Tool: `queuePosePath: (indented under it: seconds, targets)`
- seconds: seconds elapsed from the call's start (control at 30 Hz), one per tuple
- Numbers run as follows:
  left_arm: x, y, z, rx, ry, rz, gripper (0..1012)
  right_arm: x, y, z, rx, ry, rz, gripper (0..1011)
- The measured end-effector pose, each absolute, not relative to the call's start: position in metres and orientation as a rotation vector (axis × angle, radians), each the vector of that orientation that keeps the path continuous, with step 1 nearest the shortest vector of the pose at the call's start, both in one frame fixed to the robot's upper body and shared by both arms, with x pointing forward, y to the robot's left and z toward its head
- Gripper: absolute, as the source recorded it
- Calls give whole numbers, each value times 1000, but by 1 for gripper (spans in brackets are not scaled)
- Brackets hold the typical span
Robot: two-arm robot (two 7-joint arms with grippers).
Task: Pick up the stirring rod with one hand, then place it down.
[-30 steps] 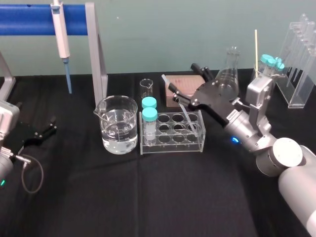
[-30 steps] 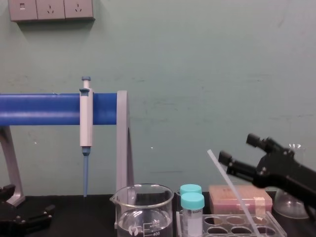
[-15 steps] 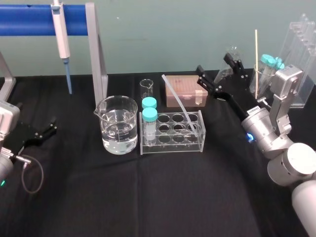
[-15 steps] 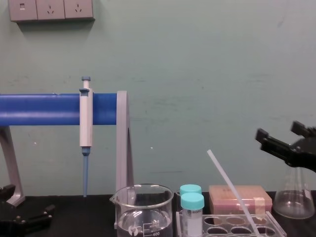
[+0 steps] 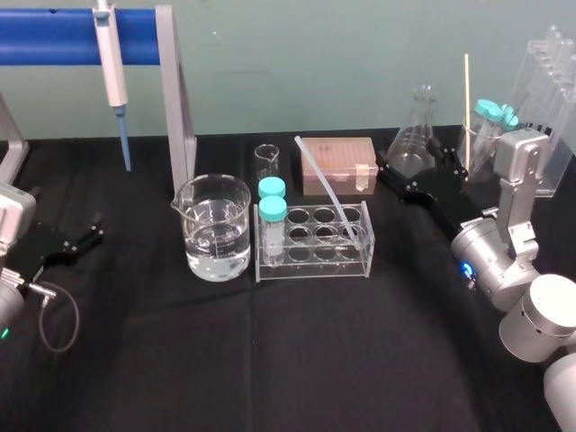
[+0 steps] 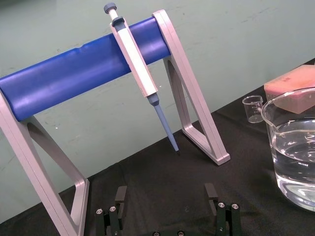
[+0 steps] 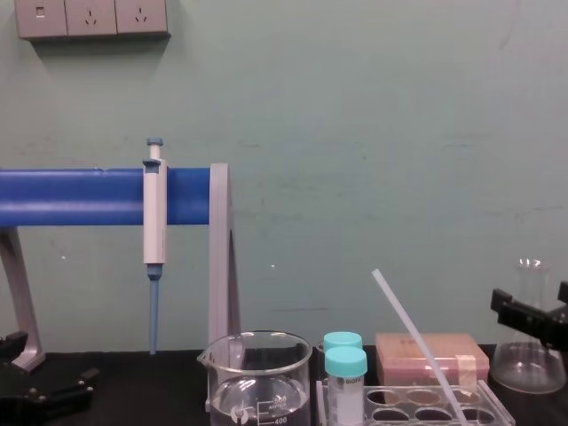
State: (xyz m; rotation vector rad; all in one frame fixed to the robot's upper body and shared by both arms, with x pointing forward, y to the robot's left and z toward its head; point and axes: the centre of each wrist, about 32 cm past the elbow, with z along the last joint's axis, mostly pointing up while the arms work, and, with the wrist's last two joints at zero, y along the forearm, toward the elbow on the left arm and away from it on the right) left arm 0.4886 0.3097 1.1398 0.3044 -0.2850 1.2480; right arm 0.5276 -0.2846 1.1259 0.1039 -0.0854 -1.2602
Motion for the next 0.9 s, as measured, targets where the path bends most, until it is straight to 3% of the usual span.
queuePosePath:
  seconds: [0.9]
  targets:
    - [489, 310, 1140, 304, -285, 1248, 1000, 527, -284, 1125, 81, -77, -1272, 1003]
